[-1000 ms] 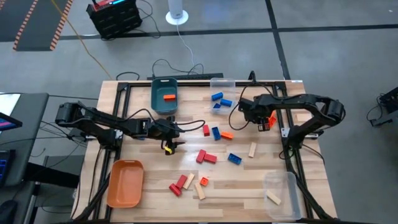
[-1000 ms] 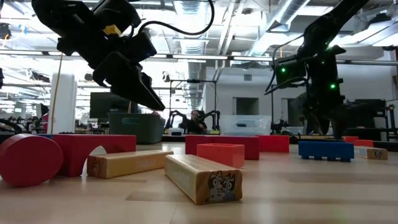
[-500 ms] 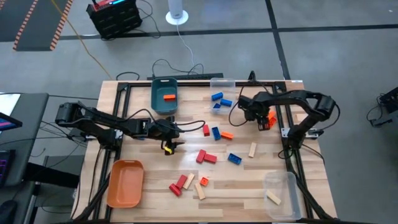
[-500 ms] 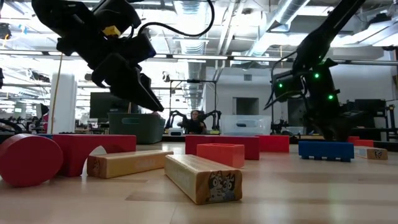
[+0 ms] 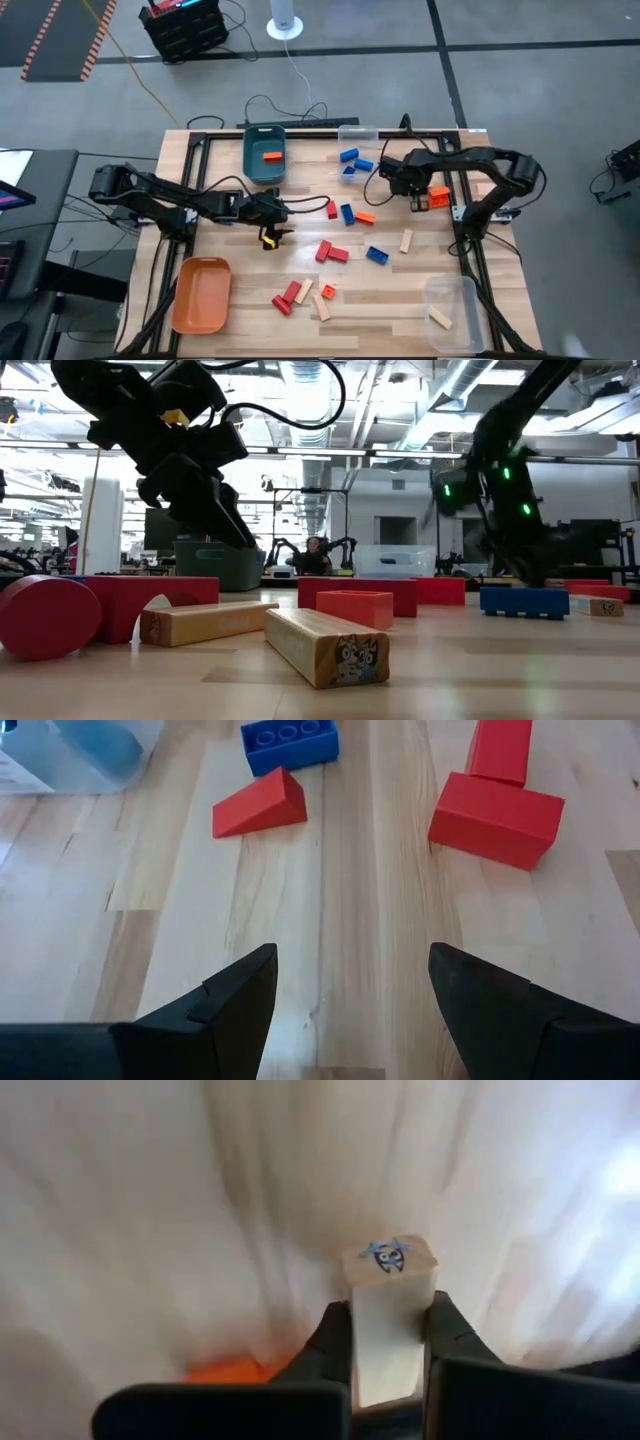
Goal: Sort blocks
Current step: Put the brown block into the bottom transparent bin
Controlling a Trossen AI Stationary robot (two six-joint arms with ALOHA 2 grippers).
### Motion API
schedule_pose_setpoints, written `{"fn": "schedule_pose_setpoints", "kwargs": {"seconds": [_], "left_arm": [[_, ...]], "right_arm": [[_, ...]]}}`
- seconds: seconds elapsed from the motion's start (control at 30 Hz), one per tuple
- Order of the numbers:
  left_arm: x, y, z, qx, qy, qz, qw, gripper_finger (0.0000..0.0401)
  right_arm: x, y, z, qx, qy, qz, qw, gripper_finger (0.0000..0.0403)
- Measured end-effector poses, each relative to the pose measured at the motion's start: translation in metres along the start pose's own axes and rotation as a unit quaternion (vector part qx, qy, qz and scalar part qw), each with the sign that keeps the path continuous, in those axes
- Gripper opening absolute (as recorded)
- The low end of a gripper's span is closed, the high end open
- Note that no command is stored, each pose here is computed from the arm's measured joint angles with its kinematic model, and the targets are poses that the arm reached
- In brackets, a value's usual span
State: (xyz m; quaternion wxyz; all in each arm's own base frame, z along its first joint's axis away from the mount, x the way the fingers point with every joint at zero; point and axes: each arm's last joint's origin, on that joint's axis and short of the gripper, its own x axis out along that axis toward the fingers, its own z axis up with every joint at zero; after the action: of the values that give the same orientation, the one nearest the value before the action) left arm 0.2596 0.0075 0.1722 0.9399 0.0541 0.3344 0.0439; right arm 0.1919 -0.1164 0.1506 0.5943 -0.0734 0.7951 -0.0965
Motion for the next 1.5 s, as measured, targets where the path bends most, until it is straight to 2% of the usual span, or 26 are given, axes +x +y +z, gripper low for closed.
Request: {"fn": "schedule_pose_setpoints", "kwargs": {"seconds": [0.13,0.27,0.33,0.5,0.63,0.73,0.8,0.87,0.93,1.0,1.13,1.33,1.43,1.5], "left_arm": [[0.000,0.002,0.000,0.005,0.002,0.018,1.000,0.0254],[0.000,0.003,0.000,-0.001,0.002,0.025,1.000,0.0254],[0.000,0.003,0.000,-0.004,0.002,0.025,1.000,0.0254],[0.000,0.003,0.000,-0.006,0.000,0.025,1.000,0.0254],[0.000,0.003,0.003,-0.018,-0.016,0.022,0.999,0.0254],[0.000,-0.001,0.009,-0.024,-0.049,-0.031,0.998,0.0254],[-0.002,-0.011,0.012,0.001,-0.066,-0.083,0.994,0.0254],[-0.004,-0.023,0.013,0.033,-0.072,-0.104,0.991,0.0254],[-0.007,-0.034,0.014,0.058,-0.079,-0.111,0.989,0.0254],[-0.009,-0.041,0.016,0.073,-0.088,-0.109,0.987,0.0254],[-0.011,-0.044,0.024,0.063,-0.093,-0.074,0.991,0.0254],[-0.015,-0.043,0.042,0.035,-0.071,-0.065,0.995,0.0254],[-0.017,-0.043,0.047,0.029,-0.057,-0.061,0.996,0.0254],[-0.018,-0.043,0.047,0.026,-0.043,-0.061,0.997,0.0254]], "right_arm": [[-0.033,0.008,-0.007,0.055,-0.112,0.051,0.991,0.0020],[-0.065,0.026,-0.019,0.099,-0.209,0.094,0.968,0.0012],[-0.080,0.041,-0.025,0.113,-0.248,0.134,0.953,0.0008],[-0.107,0.079,-0.042,0.150,-0.293,0.167,0.929,0.0000],[-0.119,0.103,-0.039,0.192,-0.335,0.172,0.906,0.0028],[-0.122,0.121,-0.029,0.202,-0.349,0.169,0.900,0.0060],[-0.125,0.137,-0.020,0.177,-0.372,0.185,0.892,0.0081],[-0.128,0.157,-0.011,0.142,-0.394,0.202,0.886,0.0102],[-0.126,0.179,-0.003,0.106,-0.397,0.211,0.887,0.0124],[-0.123,0.200,0.004,0.085,-0.380,0.211,0.896,0.0143],[-0.132,0.232,0.019,0.068,-0.337,0.199,0.917,0.0167],[-0.143,0.271,0.028,-0.037,-0.237,0.108,0.965,0.0185],[-0.142,0.285,0.029,-0.094,-0.181,0.071,0.976,0.0201],[-0.141,0.293,0.030,-0.123,-0.149,0.073,0.979,0.0215]]}}
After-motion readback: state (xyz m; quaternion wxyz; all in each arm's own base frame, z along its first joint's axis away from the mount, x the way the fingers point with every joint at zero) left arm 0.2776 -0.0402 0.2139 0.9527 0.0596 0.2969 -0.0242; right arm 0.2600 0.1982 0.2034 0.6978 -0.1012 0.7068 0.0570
